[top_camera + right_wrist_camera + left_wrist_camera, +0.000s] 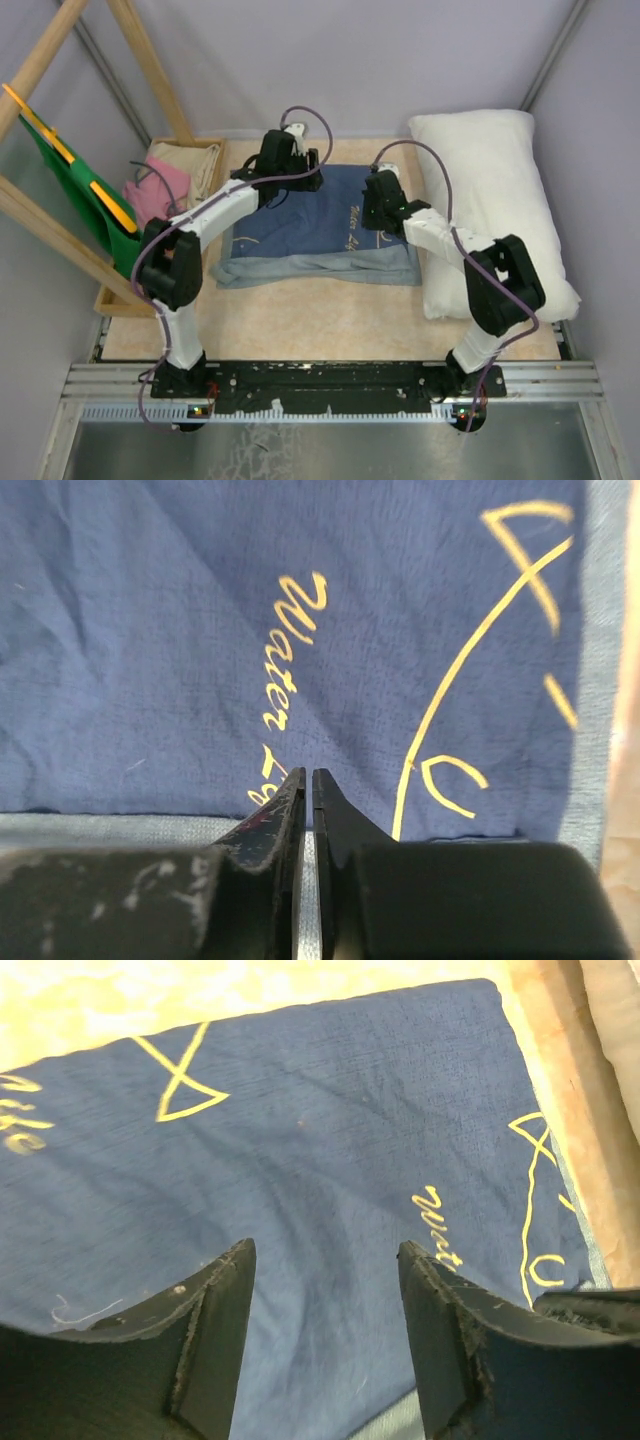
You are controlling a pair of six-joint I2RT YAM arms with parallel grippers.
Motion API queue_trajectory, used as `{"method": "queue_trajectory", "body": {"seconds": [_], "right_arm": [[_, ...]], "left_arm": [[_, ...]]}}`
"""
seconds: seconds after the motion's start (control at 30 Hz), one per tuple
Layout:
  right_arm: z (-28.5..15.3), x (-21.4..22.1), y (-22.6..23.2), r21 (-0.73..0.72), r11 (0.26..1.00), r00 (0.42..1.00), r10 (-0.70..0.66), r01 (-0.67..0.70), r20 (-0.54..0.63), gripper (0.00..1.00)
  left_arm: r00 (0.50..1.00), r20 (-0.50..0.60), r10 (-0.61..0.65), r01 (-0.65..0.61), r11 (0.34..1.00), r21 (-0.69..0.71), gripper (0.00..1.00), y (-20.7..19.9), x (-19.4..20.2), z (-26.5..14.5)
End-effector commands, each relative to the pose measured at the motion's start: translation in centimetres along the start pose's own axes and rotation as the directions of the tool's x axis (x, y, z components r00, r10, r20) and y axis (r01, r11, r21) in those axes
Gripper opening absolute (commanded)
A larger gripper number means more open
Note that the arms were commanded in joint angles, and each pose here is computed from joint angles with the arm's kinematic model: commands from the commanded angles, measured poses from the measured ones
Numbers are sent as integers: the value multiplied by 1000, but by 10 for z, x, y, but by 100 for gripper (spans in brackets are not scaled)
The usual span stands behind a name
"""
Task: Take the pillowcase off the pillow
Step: Fold the pillowcase at the center of the board.
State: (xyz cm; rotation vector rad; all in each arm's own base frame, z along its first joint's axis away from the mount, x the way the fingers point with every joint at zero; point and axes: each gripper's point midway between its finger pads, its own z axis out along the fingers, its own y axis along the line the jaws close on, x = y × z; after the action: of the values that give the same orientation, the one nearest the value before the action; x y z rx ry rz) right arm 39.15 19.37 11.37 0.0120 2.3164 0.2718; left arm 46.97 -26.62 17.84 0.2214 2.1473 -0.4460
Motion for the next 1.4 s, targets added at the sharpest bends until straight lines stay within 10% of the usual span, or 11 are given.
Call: {"method": "queue_trajectory", "body": {"seconds": [0.0,0.7,1.17,1.3,1.37], "right_arm": [[23,37,-2,12,999,995,34,-33,-90,2],[-52,142,-87,177,979,956,145,-101,-256,0],[-85,62,-82,233,972,997,54,-41,-49,1],[-52,38,-64,216,976,998,11,4,-70,44],[-41,34,-63,228,973,997,-4,22,-79,49]], "left_arm": [[997,4,-79,76,975,210,62,-33,10,50],[978,-139,-158,148,986,-82,45,49,111,130],[993,-91,-77,62,985,-160,45,78,78,119],[992,-105,-75,59,987,-153,45,76,83,116],[991,-109,-73,56,987,-151,45,76,85,114]]}}
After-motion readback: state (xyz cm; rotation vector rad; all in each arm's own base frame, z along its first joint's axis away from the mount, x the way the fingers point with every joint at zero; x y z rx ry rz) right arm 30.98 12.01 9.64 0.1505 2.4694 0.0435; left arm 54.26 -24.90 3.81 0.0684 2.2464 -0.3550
